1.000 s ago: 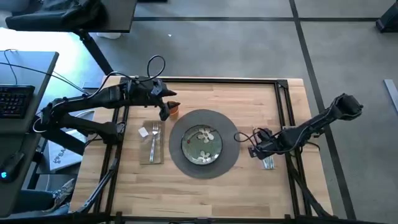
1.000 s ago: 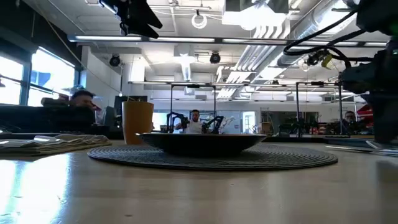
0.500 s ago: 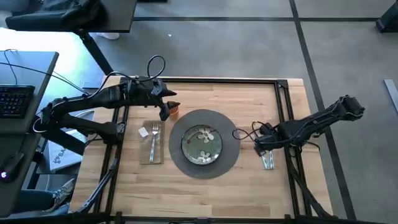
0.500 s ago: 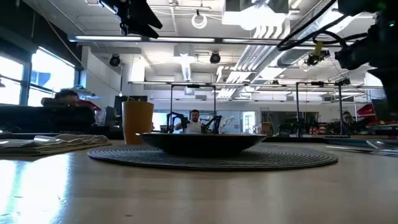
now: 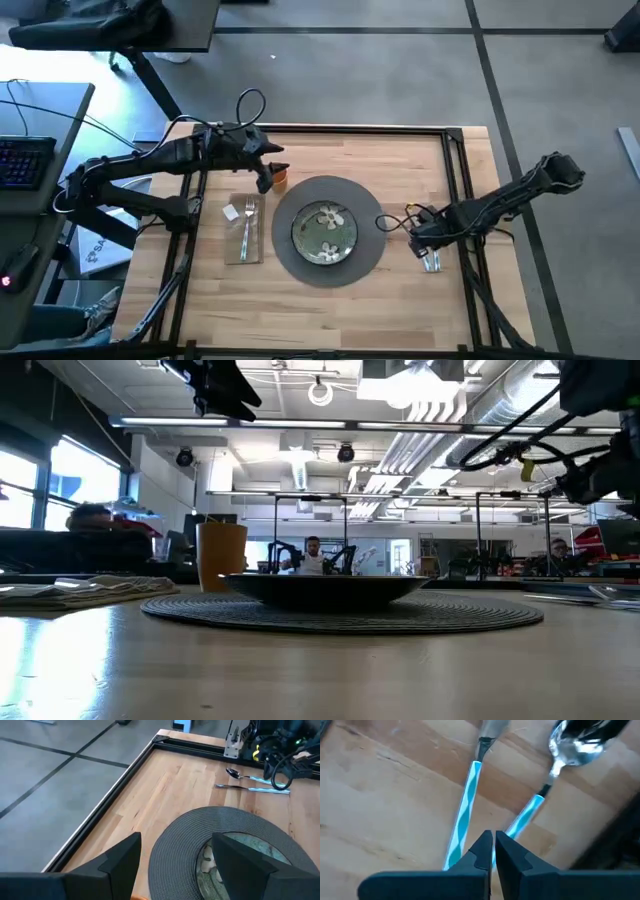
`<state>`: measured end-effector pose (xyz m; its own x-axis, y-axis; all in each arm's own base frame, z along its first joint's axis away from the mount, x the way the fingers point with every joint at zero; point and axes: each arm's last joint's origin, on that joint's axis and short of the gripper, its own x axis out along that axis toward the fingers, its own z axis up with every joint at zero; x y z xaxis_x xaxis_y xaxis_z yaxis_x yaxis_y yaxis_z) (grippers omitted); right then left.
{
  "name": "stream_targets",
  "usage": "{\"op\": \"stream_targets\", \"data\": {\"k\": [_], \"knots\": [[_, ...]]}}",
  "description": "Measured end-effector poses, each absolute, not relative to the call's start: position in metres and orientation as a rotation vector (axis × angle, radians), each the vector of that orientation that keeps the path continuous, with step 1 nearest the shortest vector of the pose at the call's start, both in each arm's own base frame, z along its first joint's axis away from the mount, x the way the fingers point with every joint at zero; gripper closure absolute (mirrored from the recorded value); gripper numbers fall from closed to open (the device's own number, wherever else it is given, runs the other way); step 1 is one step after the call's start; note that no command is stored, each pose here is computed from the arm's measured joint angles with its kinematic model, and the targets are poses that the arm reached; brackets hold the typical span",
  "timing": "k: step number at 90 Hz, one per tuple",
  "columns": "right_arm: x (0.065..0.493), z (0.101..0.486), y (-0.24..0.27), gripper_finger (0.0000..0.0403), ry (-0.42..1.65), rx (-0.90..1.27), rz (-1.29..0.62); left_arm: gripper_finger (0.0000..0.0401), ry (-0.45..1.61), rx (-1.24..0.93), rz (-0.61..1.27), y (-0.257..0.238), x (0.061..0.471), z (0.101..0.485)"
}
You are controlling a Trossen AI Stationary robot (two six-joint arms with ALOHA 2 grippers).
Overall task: Set table place
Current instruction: Move the white patterned table knife to the right of the gray table mat
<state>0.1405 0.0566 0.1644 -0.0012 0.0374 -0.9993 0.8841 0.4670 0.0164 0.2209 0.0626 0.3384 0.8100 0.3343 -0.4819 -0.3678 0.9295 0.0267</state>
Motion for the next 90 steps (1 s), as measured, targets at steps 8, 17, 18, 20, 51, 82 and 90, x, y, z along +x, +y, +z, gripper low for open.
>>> {"op": "stream_targets", "data": {"k": [8,17,18,20,51,82,90], "knots": [[0.138,0.160,0.056,0.0403,1.425,0.870,-0.834,0.0178,0.500,-0.076,0.378,0.063,0.221,0.338],[0.137,0.156,0.055,0.0403,1.431,0.870,-0.824,0.0178,0.498,-0.076,0.379,0.063,0.221,0.339],[0.137,0.155,0.055,0.0403,1.433,0.872,-0.822,0.0178,0.497,-0.076,0.379,0.063,0.221,0.339],[0.136,0.154,0.056,0.0403,1.437,0.875,-0.817,0.0178,0.495,-0.076,0.379,0.063,0.221,0.339],[0.135,0.150,0.061,0.0403,1.427,0.893,-0.799,0.0178,0.493,-0.075,0.382,0.063,0.221,0.339],[0.134,0.148,0.071,0.0403,1.403,0.921,-0.819,0.0178,0.487,-0.073,0.389,0.063,0.221,0.340],[0.137,0.146,0.073,0.0403,1.396,0.922,-0.815,0.0178,0.487,-0.073,0.389,0.063,0.221,0.340]]}}
